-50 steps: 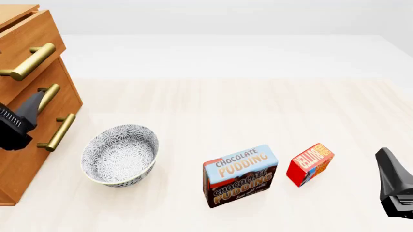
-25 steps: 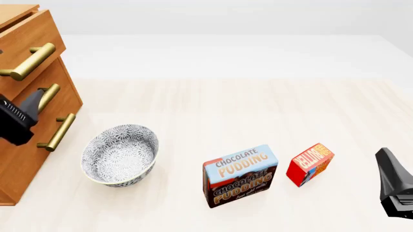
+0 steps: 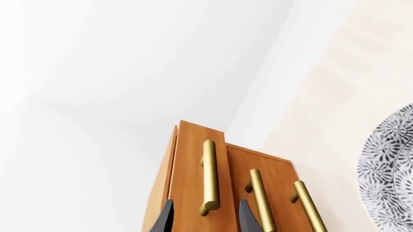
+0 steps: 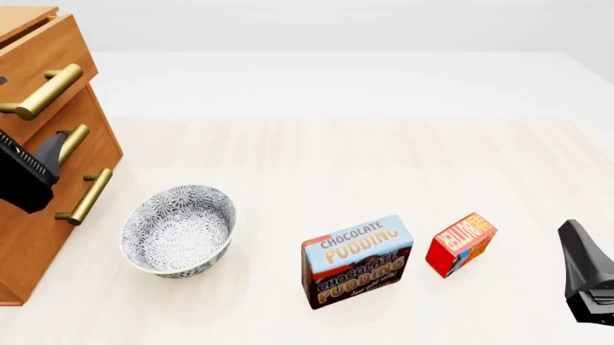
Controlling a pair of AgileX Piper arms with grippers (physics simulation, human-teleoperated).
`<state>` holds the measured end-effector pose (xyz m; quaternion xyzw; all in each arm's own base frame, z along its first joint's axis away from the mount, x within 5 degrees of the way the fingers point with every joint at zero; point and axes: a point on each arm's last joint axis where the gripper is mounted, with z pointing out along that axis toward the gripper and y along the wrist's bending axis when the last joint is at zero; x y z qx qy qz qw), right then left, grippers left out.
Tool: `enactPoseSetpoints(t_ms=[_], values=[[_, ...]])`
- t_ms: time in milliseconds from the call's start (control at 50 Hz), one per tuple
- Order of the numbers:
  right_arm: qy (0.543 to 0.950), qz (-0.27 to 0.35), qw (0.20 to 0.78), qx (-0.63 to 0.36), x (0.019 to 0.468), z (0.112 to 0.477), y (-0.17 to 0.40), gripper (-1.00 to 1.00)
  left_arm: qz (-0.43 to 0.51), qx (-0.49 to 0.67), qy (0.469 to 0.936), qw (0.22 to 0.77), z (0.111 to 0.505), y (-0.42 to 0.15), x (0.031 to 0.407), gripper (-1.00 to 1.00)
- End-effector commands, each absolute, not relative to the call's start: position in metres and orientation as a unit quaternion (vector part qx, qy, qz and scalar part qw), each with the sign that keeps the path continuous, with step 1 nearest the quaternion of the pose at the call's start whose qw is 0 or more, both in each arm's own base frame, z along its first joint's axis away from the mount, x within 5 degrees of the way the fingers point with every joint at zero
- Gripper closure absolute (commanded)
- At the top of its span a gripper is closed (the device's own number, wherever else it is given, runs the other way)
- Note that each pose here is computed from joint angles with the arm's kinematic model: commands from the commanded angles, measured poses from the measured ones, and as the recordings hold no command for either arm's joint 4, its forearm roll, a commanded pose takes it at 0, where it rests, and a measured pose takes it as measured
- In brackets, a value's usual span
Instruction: Put the butter at the back in the top drawer of the cabinet and close it.
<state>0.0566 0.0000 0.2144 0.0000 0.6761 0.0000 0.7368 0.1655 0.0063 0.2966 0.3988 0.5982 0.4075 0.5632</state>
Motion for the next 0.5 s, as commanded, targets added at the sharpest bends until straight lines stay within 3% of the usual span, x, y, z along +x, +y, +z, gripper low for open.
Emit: enactPoseSetpoints(t_ms=[20,500], values=[[0.676,0.000,0.737,0.000,0.0566,0.2144,0.0000,-1.00,0.413,0.397,0.600,0.559,0.2945,0.0089,0.1697,-1.00],[0.676,0.000,0.737,0.000,0.0566,0.2144,0.0000,-1.00,0.420,0.387,0.610,0.549,0.2927,0.0146,0.1681,-1.00]])
